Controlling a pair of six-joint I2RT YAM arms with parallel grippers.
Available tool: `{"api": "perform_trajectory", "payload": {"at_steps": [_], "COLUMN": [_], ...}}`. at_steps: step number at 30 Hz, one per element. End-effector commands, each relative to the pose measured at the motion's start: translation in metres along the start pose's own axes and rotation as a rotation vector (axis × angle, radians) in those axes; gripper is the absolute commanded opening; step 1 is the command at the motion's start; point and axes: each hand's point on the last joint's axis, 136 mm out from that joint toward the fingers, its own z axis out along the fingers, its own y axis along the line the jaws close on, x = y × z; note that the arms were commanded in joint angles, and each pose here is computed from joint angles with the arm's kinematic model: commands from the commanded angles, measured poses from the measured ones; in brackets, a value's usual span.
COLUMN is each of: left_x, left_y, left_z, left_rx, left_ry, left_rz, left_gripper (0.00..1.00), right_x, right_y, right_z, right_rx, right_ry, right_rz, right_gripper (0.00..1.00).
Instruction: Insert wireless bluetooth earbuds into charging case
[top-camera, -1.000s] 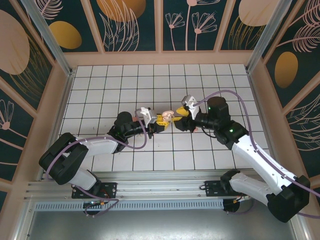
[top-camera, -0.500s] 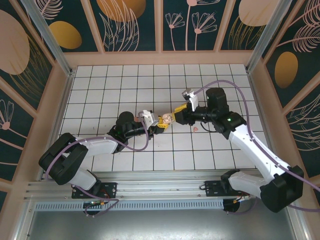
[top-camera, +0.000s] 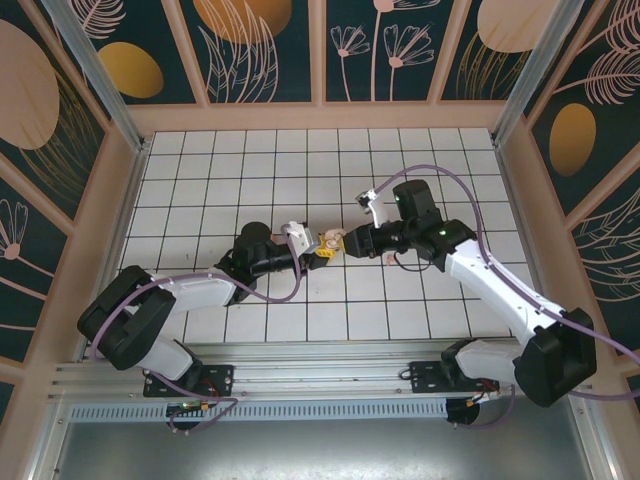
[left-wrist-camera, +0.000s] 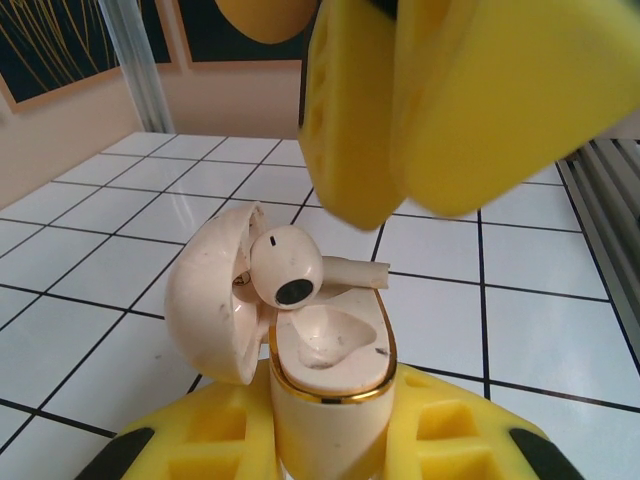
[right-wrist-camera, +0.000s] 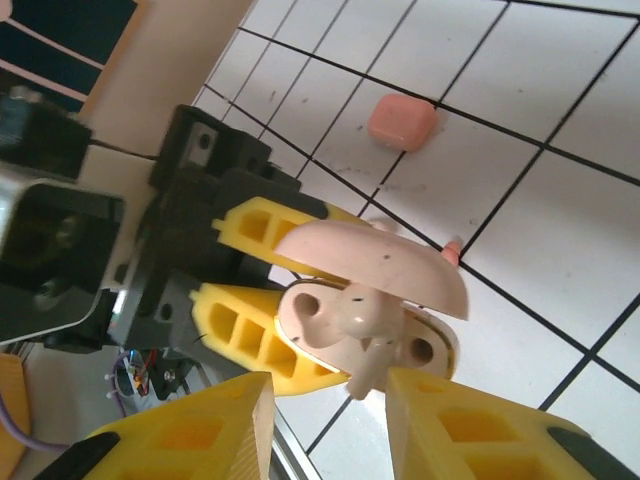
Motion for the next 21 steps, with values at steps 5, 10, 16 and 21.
{"api": "perform_trajectory", "payload": {"at_steps": [5, 10, 16, 21], "left_x": [-0.008, -0.007, -0.005, -0.004], "left_y": [0.003, 0.003, 0.002, 0.003], "left_z": [0.003, 0.003, 0.004, 0.004], "left_rx": [0.004, 0.008, 0.01, 0.007], "left_ry": [-0.015, -0.01, 0.001, 0.011], "left_rz": [0.03, 0.032, 0.033, 0.036], "left_gripper": [0.15, 0.14, 0.15, 0.15], "right_x": [-0.015, -0.021, -0.015, -0.007], "right_y": [-0.002, -0.005, -0.008, -0.013], "right_z": [0.006, 0.01, 0.02, 0.024], "right_rx": [0.026, 0.033, 0.075, 0.131], "right_ry": [-0.005, -0.005, 0.045, 0.083], "right_rz": [0.013, 0.008, 0.003, 0.003], "right_gripper": [0.37, 0.37, 0.38, 0.38]}}
